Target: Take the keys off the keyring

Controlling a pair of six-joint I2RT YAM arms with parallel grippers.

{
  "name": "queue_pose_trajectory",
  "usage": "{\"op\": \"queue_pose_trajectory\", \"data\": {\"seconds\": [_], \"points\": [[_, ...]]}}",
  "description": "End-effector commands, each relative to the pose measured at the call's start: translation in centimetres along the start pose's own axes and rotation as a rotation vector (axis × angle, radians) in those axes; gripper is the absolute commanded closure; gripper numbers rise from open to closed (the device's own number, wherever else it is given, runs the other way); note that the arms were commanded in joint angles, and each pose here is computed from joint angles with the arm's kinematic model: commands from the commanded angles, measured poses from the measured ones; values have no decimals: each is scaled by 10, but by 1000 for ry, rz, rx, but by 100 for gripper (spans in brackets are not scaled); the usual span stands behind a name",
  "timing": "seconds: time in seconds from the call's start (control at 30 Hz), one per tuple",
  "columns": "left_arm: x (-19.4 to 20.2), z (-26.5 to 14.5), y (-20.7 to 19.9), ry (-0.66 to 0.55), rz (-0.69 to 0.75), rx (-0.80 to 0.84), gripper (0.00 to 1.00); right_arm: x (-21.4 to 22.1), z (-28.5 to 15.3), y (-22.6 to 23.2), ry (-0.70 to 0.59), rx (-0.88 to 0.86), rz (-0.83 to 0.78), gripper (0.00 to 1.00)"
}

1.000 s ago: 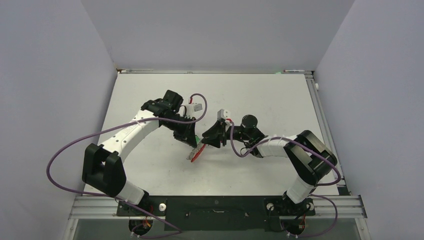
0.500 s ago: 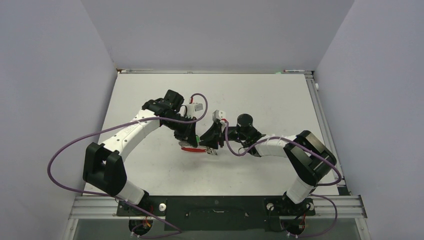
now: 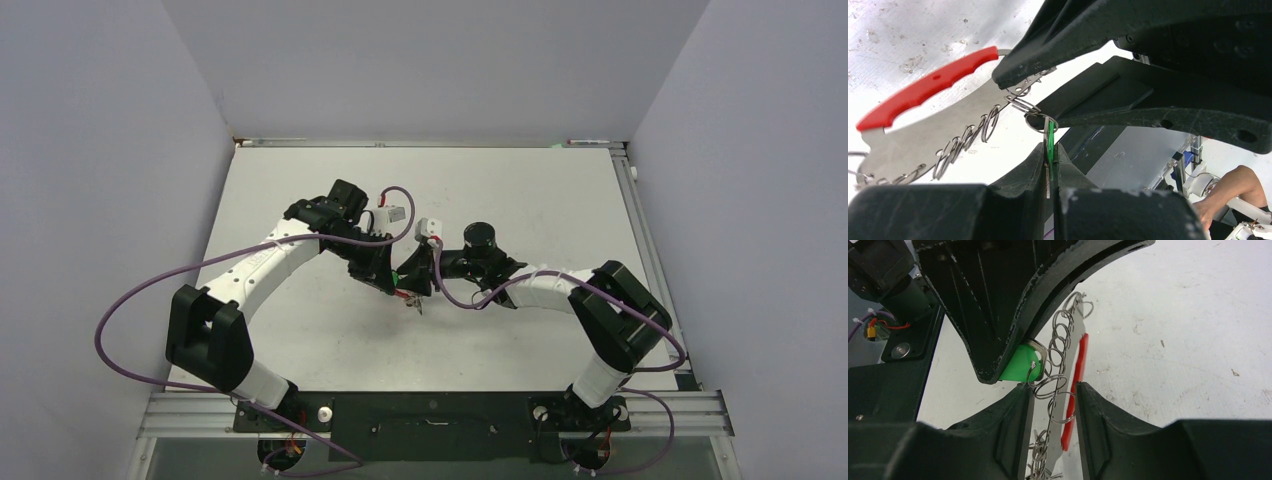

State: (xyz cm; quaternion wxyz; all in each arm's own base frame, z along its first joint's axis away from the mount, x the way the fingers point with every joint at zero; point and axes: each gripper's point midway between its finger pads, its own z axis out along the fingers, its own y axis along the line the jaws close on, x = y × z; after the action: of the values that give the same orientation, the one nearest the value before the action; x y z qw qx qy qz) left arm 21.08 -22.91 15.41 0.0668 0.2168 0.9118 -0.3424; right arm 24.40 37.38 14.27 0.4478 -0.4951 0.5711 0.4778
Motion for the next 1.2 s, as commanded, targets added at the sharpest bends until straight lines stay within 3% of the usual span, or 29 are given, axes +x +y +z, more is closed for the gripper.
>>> {"op": "queue_pose_trajectory", "data": {"seconds": [0.0, 0.27, 0.57, 0.83, 1.17], "points": [[-16, -7, -13, -47, 32, 31, 100, -24, 4, -6, -28, 21, -70, 67], [-15, -10, -8, -63, 1, 32, 100, -23, -1, -10, -25, 39, -75, 95], [-23, -13, 4, -94, -90, 64, 100, -54, -14, -13, -90, -16, -99, 95], [-21, -8, 5, -81, -104, 76, 100, -102, -33, 15, -328, -124, -88, 95], [-21, -14, -2, -93, -74, 89, 100, -70, -23, 2, -238, -70, -59, 95]]}}
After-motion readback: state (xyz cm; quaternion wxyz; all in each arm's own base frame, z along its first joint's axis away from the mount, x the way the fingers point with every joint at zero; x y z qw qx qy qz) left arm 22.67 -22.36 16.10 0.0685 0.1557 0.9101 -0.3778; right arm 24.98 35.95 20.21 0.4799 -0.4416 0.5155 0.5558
